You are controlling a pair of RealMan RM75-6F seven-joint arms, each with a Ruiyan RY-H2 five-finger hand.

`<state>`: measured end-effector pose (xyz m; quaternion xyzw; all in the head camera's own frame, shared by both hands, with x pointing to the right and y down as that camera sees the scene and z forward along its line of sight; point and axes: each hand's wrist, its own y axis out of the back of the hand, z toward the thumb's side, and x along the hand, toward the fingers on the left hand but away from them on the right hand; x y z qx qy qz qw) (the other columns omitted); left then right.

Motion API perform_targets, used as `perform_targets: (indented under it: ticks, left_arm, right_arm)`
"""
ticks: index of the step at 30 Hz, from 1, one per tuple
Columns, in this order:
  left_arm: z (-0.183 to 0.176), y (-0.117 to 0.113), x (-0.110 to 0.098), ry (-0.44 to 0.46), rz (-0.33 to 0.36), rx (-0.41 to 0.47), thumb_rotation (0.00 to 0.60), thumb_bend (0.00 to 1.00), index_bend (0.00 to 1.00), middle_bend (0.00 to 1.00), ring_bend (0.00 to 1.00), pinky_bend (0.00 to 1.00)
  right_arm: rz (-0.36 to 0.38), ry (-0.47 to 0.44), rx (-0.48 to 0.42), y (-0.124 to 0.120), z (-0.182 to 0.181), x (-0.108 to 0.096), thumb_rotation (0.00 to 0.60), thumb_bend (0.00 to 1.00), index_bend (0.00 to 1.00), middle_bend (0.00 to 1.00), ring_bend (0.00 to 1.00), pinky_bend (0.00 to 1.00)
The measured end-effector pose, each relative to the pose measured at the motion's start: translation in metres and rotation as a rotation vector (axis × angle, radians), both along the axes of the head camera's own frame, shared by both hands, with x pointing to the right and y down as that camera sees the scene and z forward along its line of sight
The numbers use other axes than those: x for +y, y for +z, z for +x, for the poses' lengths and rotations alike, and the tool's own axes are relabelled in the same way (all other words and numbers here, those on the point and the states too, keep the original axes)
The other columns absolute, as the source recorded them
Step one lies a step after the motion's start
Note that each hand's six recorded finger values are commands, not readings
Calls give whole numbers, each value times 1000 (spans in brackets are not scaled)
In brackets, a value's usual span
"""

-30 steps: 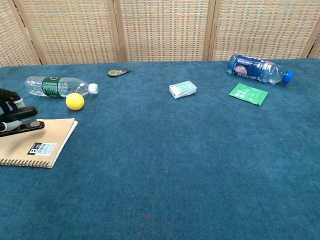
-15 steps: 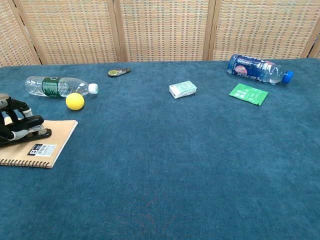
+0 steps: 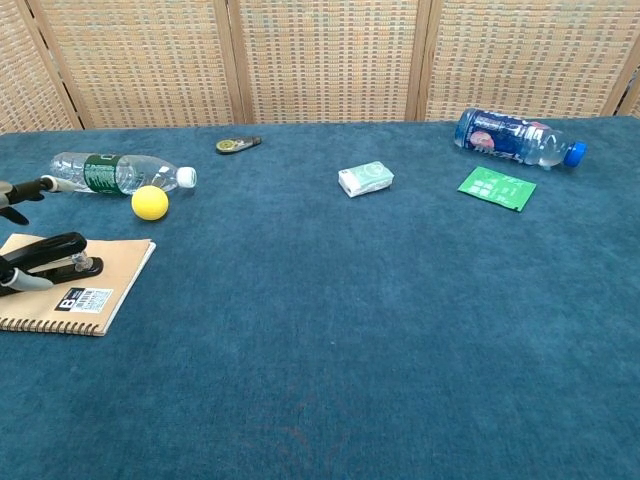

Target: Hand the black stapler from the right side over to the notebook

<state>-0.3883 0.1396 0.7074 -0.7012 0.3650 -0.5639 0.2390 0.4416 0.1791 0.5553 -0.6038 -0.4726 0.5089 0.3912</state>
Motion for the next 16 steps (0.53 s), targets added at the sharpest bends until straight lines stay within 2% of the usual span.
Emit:
perform_targets:
  ticks: [4,8,12,16]
  left_arm:
    - [-4,-21,-7,-12,57,41,600,0,0,0,0,0]
    - [-15,-54,-13,-26,132,62,600,0,0,0,0,0]
    - [-31,-96,-8,-21,208,26,600,0,0,0,0,0]
    - [-44,-133,6,1,295,-60,600,10,0,0,0,0]
  right_arm:
    - [4,-3,-6,-2,-1,0,600,51,59,125,0,24]
    - [15,-10,-6,-5,-2,1,600,38,59,125,0,10]
    - [15,-12,28,-8,-2,3,600,0,35,11,0,0]
    - [-3,-9,113,-7,2,7,600,0,0,0,0,0]
